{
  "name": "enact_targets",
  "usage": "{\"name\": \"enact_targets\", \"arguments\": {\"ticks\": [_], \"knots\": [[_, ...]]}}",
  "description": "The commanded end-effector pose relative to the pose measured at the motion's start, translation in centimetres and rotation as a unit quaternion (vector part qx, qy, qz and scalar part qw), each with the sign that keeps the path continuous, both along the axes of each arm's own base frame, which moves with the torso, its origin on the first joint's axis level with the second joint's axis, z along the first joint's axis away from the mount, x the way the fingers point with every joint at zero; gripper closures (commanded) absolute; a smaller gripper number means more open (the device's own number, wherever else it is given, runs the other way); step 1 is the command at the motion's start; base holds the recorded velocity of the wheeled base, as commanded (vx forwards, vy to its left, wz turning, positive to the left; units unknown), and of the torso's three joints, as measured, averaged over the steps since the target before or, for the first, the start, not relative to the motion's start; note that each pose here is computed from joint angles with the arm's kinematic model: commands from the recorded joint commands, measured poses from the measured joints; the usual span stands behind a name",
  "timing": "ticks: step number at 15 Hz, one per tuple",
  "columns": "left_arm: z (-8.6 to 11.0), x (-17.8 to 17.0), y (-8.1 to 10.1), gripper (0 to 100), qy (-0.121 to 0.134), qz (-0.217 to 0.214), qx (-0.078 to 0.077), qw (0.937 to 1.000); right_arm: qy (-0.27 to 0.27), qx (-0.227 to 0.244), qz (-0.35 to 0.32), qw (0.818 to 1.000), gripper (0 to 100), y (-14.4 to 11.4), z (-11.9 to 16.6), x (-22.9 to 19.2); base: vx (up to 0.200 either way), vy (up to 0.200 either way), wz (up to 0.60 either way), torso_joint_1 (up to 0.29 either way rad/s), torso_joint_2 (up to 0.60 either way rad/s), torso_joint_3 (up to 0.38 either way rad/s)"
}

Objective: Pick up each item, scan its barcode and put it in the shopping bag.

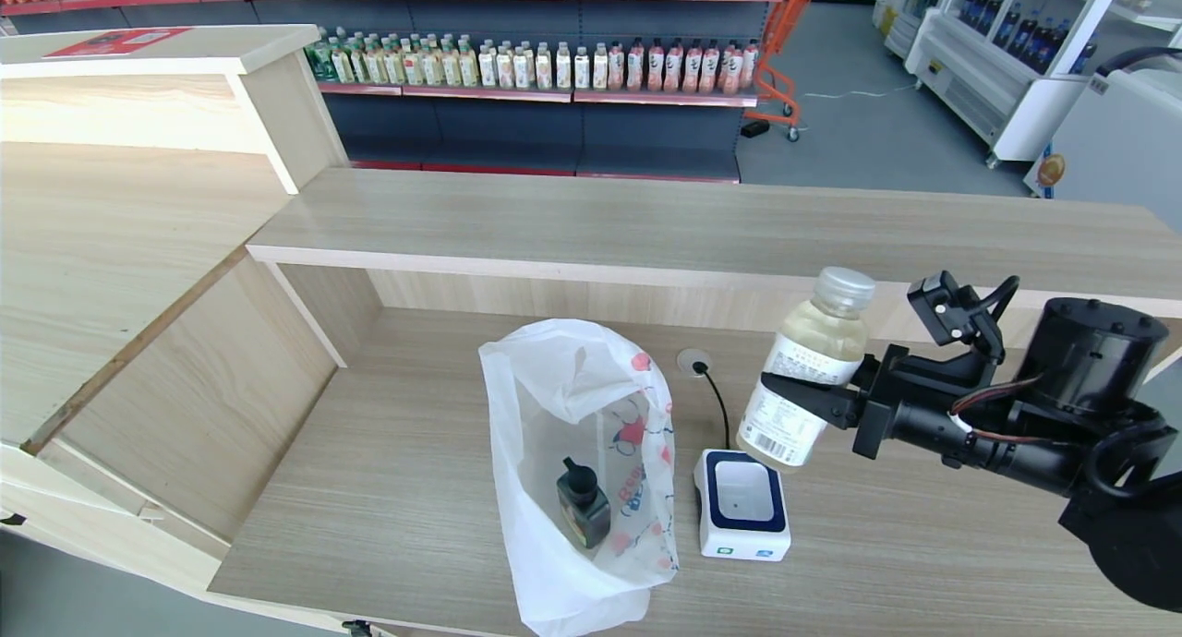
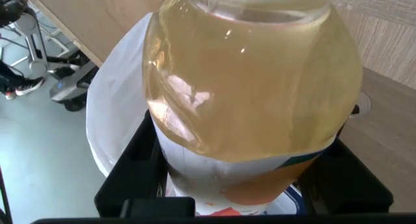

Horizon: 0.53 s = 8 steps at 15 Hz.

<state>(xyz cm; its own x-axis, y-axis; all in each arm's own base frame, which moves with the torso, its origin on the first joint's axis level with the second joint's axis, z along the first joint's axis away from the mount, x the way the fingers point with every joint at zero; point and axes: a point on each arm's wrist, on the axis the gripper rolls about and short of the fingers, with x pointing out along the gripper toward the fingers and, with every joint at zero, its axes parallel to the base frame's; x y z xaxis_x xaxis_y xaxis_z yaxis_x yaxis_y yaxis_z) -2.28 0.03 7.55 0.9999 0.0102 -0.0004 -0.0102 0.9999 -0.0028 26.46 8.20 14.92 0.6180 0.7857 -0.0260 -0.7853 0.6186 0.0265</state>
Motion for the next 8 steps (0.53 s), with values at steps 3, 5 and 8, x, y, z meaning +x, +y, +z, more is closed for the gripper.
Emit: {"name": "enact_targets", "arguments": {"ticks": [3, 5, 8], "knots": [[0.0, 0.0, 0.0, 0, 0.0, 0.0, -0.001, 1.0, -0.002, 0.001, -0.003, 1.0, 100, -0.31, 0.24, -0.58, -0.133, 0.0, 0.0, 0.002, 0.0, 0.002], [0.0, 0.0, 0.0, 0, 0.0, 0.0, 0.0, 1.0, -0.002, 0.002, -0.004, 1.0, 100, -0.39, 0.28, -0.58, -0.2, 0.0, 0.0, 0.017, 0.01, 0.0], [0.0, 0.0, 0.0, 0, 0.0, 0.0, 0.0, 1.0, -0.002, 0.002, -0.006, 1.0, 100, -0.51, 0.28, -0.55, 0.0, 0.0, 0.0, 0.0, 0.0, 0.0]]}}
